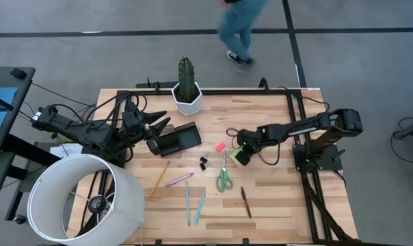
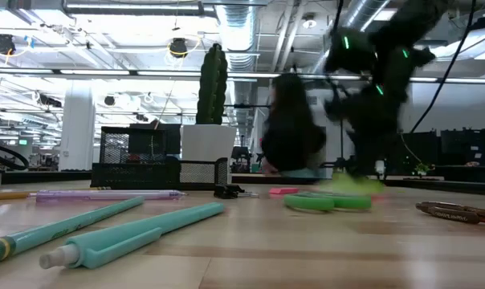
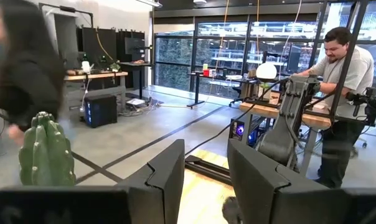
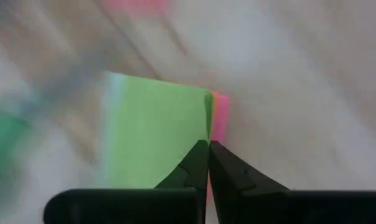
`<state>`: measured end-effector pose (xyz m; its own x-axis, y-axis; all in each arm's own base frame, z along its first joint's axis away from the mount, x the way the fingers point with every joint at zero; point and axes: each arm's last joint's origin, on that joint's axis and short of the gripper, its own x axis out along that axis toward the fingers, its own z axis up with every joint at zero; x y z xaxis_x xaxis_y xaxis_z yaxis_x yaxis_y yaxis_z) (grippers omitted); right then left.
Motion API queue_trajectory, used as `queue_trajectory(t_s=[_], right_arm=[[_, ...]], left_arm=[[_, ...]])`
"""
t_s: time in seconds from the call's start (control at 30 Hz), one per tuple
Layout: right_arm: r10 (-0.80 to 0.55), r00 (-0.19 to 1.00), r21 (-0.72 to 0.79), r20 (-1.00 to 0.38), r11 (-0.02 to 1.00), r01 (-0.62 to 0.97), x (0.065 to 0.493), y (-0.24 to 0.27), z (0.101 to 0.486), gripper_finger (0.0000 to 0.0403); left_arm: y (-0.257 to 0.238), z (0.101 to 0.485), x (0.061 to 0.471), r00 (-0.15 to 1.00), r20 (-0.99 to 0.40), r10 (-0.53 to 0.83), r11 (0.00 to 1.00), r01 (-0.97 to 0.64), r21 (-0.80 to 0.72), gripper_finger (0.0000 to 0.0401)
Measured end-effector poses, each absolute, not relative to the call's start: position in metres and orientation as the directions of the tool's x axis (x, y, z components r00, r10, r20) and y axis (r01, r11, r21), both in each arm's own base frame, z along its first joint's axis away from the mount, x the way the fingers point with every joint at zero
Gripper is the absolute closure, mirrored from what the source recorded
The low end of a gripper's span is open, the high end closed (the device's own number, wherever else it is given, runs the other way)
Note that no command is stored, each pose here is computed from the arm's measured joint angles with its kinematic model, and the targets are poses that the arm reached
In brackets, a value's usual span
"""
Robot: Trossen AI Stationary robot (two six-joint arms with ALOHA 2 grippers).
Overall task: Pick and place office supplies into organizer
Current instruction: Put the green sticky notes into the black mesh organizer
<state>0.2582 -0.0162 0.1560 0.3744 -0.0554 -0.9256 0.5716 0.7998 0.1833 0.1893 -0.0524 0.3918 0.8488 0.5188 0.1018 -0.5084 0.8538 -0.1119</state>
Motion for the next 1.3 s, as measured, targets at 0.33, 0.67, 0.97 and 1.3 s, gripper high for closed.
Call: queue_trajectory(t_s=[0.33,0.67,0.97,1.3], right_arm=[[-0.264,0.851,0.206,-0.455,0.898,0.389,0.299,-0.056,0.3,0.0402],[-0.204,0.73,0.262,-0.653,0.843,0.47,0.369,-0.091,0.312,0.0402],[-0.143,0.611,0.204,-0.779,0.863,0.462,0.434,-0.086,0.245,0.0403],[-0.126,0.554,0.18,-0.823,0.867,0.464,0.463,-0.085,0.211,0.0383]], left_arm=[[-0.053,0.391,0.19,0.85,0.101,0.518,0.851,-0.499,-0.166,0.0287],[-0.051,0.393,0.189,0.824,0.108,0.556,0.825,-0.53,-0.197,0.0287],[-0.051,0.393,0.188,0.805,0.1,0.584,0.808,-0.566,-0.164,0.0287],[-0.05,0.392,0.188,0.784,0.092,0.614,0.787,-0.597,-0.158,0.0287]])
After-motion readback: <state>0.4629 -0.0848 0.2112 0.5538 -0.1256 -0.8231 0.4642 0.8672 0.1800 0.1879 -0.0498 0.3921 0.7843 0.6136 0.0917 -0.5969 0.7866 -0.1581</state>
